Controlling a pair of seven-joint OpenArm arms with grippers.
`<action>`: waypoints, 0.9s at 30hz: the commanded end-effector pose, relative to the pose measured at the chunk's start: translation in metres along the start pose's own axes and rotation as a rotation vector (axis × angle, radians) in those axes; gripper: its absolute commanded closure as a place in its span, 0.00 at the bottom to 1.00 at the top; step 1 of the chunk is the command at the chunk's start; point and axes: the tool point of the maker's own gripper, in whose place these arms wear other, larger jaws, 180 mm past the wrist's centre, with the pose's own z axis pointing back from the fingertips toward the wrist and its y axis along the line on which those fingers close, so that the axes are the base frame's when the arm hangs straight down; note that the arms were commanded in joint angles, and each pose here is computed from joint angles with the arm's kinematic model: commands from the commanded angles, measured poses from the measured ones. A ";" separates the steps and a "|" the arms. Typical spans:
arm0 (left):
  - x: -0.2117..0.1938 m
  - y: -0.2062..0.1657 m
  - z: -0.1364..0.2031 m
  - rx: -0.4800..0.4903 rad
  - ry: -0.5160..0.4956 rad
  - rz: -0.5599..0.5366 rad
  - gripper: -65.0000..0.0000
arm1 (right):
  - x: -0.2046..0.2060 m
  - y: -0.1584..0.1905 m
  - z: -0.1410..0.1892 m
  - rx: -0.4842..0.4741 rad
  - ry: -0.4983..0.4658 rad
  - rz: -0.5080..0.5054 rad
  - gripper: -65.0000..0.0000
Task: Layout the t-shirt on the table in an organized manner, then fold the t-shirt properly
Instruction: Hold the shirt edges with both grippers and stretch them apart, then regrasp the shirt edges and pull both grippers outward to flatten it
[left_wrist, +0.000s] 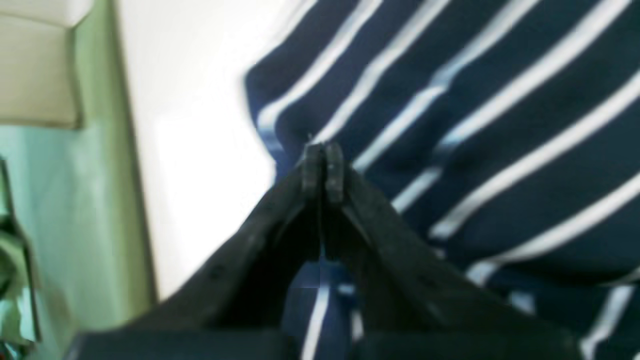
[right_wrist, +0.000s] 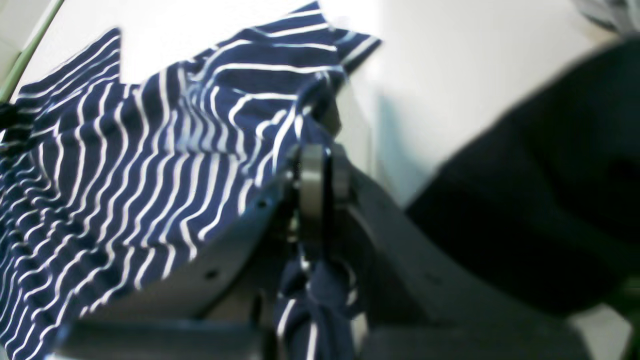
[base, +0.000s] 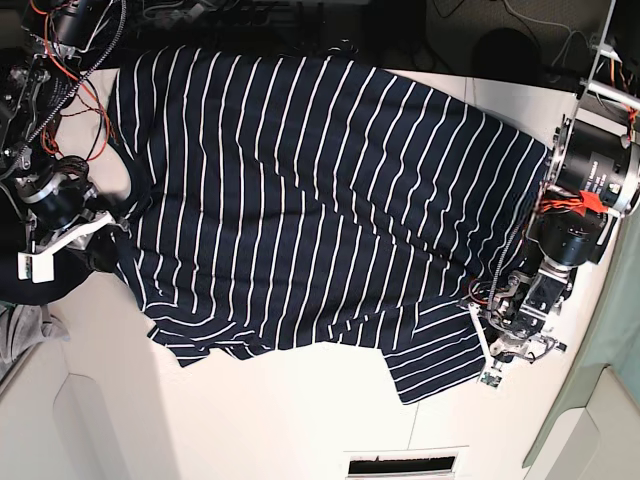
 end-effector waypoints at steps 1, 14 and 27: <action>0.027 0.019 0.002 0.034 -0.046 0.014 1.00 | 0.022 0.001 0.004 0.014 -0.069 0.009 1.00; 0.054 0.006 0.010 -0.079 -0.098 0.079 0.94 | 0.017 -0.010 -0.005 -0.030 -0.086 -0.038 0.70; 0.071 -0.072 0.021 -0.279 -0.180 0.097 1.00 | -0.002 0.021 -0.022 0.039 -0.057 -0.069 0.70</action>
